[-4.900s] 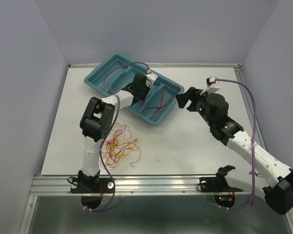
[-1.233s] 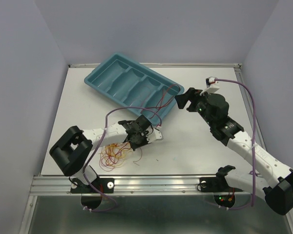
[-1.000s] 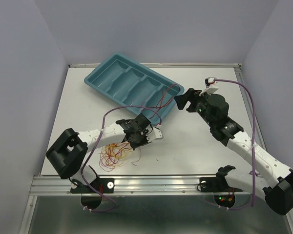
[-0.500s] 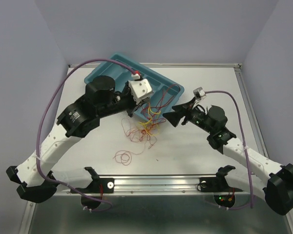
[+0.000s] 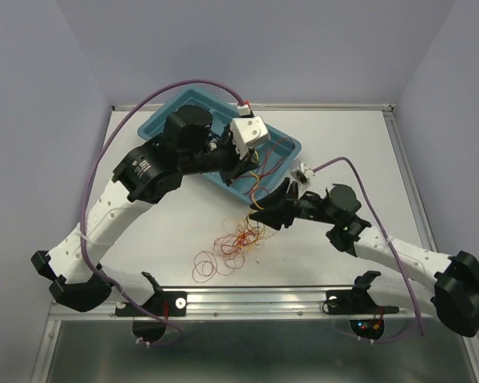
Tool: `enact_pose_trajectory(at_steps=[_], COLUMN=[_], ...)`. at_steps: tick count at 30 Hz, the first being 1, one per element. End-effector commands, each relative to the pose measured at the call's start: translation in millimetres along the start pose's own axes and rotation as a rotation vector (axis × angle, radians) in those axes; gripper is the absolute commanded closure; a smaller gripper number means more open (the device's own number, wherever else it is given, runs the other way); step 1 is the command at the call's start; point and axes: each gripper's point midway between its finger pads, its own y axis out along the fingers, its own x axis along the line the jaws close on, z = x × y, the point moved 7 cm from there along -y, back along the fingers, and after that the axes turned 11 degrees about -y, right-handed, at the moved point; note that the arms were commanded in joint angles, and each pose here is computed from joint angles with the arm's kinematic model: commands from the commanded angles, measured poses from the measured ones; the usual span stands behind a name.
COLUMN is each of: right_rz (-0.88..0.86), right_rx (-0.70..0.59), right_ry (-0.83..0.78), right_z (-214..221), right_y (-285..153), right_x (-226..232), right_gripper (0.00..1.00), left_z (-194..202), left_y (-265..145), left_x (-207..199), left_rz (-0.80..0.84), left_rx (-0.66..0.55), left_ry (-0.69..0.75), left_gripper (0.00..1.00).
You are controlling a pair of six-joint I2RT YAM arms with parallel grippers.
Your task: Untangle the cables
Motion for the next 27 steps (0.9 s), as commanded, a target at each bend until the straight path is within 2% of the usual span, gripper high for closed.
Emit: enact_pose_trajectory(at_steps=[1,2,4,7,11,13,14,16,17,19,20,22,24,26,27], right_rz=[-0.040,-0.016,0.009,0.018,0.018,0.028,0.053,0.166,0.298,0.447,0.513,0.574,0.520,0.343,0.199], right_rx=[0.002,0.004,-0.007,-0.034,-0.034,-0.018,0.000,0.002,-0.023,-0.040,-0.041,-0.057,-0.045,-0.015,0.016], right_ry=[-0.080,-0.076,-0.081,-0.110,-0.112,-0.099,-0.079,-0.058,-0.050,-0.030,-0.019,-0.029,-0.038,-0.056,-0.057], right_z=[-15,-14,-16,-22,-24,-22,-19,-16,-20,-18,-16,-18,-18,-14,-9], right_y=[19,19,16,8,8,12,13,15,12,3,-2,-9,-6,7,13], right_x=[6,4,4,9,10,5,2,-12,-24,-36,-41,-44,-39,-28,-16], right_gripper=[0.70,0.85,0.91,0.87,0.89,0.77,0.77,0.82,0.86,0.97,0.99,0.99,0.67,0.34,0.16], left_z=[-30,-35,-38,-45,-55,-63,-64,-64,-67,-53,-53,-44,-42,-43,-46], left_y=[-31,-40,-55,-103,-150,-174,-187,-214,-224,-230,-244,-242,-236,-227,-224], left_x=[-5,-4,6,1,-6,-2,-1,9,13,26,25,25,25,19,15], left_rz=[-0.048,-0.088,-0.221,-0.313,-0.386,-0.483,-0.533,-0.701,-0.765,-0.929,-0.962,-0.968,-0.945,-0.850,-0.802], left_rx=[-0.141,-0.182,-0.233,-0.397,-0.538,-0.613,-0.652,-0.722,-0.776,-0.776,-0.841,-0.826,-0.811,-0.786,-0.783], left_ry=[0.012,0.002,-0.013,0.017,0.030,0.017,0.001,-0.034,-0.050,-0.059,-0.059,-0.033,-0.027,0.008,0.021], left_gripper=[1.00,1.00,1.00,1.00,1.00,1.00,1.00,1.00,1.00,1.00,1.00,1.00,1.00,1.00,1.00])
